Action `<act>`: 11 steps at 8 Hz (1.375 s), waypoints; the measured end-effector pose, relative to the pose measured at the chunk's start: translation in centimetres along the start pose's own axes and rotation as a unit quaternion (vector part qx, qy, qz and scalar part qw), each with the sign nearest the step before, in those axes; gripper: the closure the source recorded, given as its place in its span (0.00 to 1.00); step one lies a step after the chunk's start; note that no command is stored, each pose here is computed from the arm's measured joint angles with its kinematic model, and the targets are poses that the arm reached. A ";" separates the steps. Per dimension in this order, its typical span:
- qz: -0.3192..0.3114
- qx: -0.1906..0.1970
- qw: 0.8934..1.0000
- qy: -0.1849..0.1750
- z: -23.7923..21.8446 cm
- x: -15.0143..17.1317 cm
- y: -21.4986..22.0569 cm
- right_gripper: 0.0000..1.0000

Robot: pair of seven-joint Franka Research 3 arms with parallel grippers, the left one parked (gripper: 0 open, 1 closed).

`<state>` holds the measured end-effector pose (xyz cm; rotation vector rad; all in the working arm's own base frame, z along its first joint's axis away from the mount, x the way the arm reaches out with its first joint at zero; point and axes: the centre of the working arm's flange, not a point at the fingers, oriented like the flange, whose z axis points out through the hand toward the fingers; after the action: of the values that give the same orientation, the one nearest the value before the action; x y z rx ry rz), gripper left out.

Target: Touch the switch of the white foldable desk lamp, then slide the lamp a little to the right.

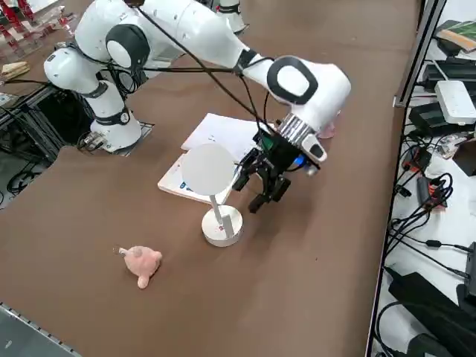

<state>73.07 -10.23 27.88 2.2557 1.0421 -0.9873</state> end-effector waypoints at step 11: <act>0.171 0.153 0.950 0.213 -15.9 -12.3 -5.3 0.00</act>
<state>69.90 -2.30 46.85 2.8678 0.6430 -0.5530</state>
